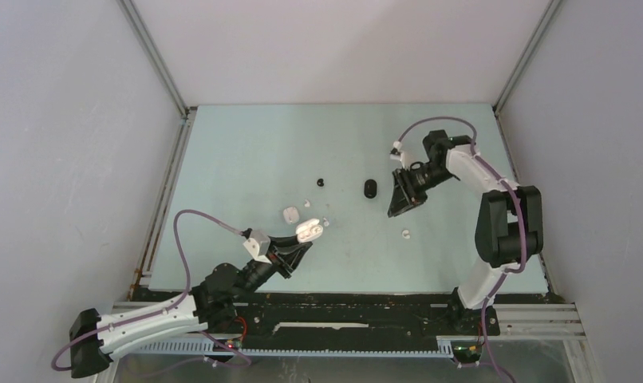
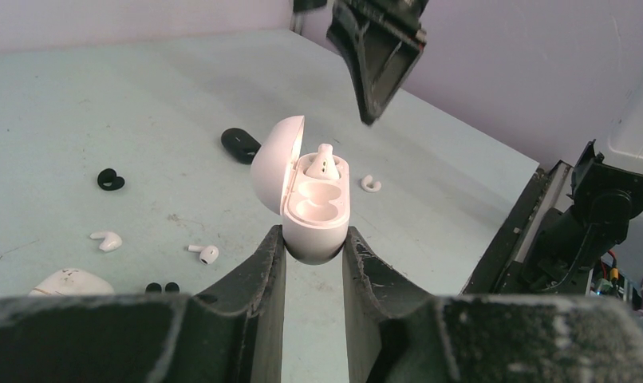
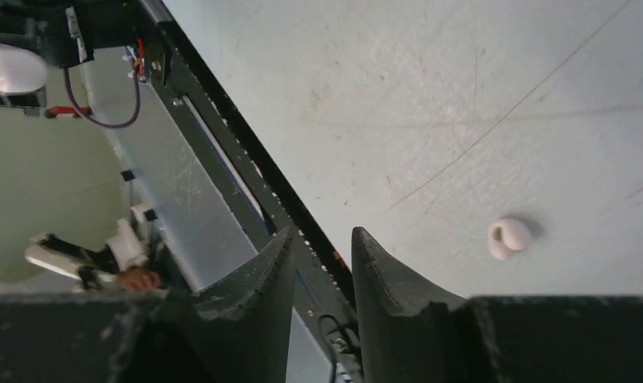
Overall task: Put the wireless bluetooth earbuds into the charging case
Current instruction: Place the left earbud at the center of the board, then turn over the left earbud at the center of the board.
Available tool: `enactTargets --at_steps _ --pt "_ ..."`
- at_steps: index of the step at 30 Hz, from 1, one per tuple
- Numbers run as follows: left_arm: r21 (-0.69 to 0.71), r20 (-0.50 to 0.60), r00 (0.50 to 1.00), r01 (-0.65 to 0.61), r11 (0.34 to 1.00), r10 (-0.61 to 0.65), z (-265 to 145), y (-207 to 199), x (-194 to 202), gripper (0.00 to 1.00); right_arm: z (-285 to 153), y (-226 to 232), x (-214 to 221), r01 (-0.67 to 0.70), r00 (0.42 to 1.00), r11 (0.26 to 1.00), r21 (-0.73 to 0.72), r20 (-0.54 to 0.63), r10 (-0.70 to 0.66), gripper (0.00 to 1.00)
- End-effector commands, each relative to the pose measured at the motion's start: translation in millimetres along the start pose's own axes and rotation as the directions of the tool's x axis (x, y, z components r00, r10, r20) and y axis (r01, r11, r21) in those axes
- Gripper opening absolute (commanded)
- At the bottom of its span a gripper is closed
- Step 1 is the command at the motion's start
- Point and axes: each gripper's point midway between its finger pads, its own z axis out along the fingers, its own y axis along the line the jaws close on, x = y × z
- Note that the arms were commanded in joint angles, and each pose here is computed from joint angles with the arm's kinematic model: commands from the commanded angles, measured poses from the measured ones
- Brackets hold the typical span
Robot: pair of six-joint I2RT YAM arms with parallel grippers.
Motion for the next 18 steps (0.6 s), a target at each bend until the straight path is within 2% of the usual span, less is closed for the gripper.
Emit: enactTargets --at_steps 1,3,5,7,8,10,14,16,18 --pt "0.000 -0.070 0.997 -0.030 1.000 0.030 -10.8 10.4 43.3 0.00 -45.5 28.6 -11.8 0.395 0.917 0.919 0.001 0.061 -0.394 0.34" --pt "0.004 -0.074 0.997 -0.031 1.000 0.031 -10.6 9.9 44.3 0.00 -53.9 12.5 -17.0 0.584 0.808 0.801 0.129 0.001 -0.590 0.32" --pt "0.006 -0.078 0.996 -0.032 0.999 0.032 -10.6 9.5 45.0 0.00 -59.5 2.7 -20.9 0.761 0.639 0.616 0.201 -0.069 -0.766 0.28" --pt "0.005 -0.074 0.997 -0.029 1.000 0.030 -10.6 9.5 44.3 0.00 -59.1 -4.3 -28.8 0.887 0.427 0.387 0.250 -0.131 -0.895 0.25" --pt "0.004 -0.071 0.997 -0.028 1.000 0.028 -10.7 9.7 43.8 0.00 -58.1 -4.1 -31.6 0.912 0.360 0.311 0.268 -0.159 -0.919 0.24" --pt "-0.002 -0.067 0.997 -0.028 1.000 0.028 -10.9 11.0 43.3 0.00 -50.8 -4.2 -34.5 0.960 0.200 0.138 0.244 -0.251 -0.947 0.20" --pt "-0.021 -0.059 0.998 -0.031 0.999 0.029 -11.3 14.6 42.0 0.00 -25.4 -21.2 -26.2 0.989 -0.071 -0.122 0.090 -0.437 -0.897 0.17" --pt "-0.022 -0.057 0.998 -0.032 0.999 0.030 -11.6 14.9 41.6 0.00 -15.0 -35.0 -22.2 0.977 -0.181 -0.213 0.007 -0.497 -0.849 0.18" --pt "-0.026 -0.055 0.998 -0.031 0.999 0.030 -11.9 15.8 41.4 0.00 -8.2 -50.2 -19.7 0.969 -0.235 -0.239 -0.064 -0.538 -0.810 0.19"
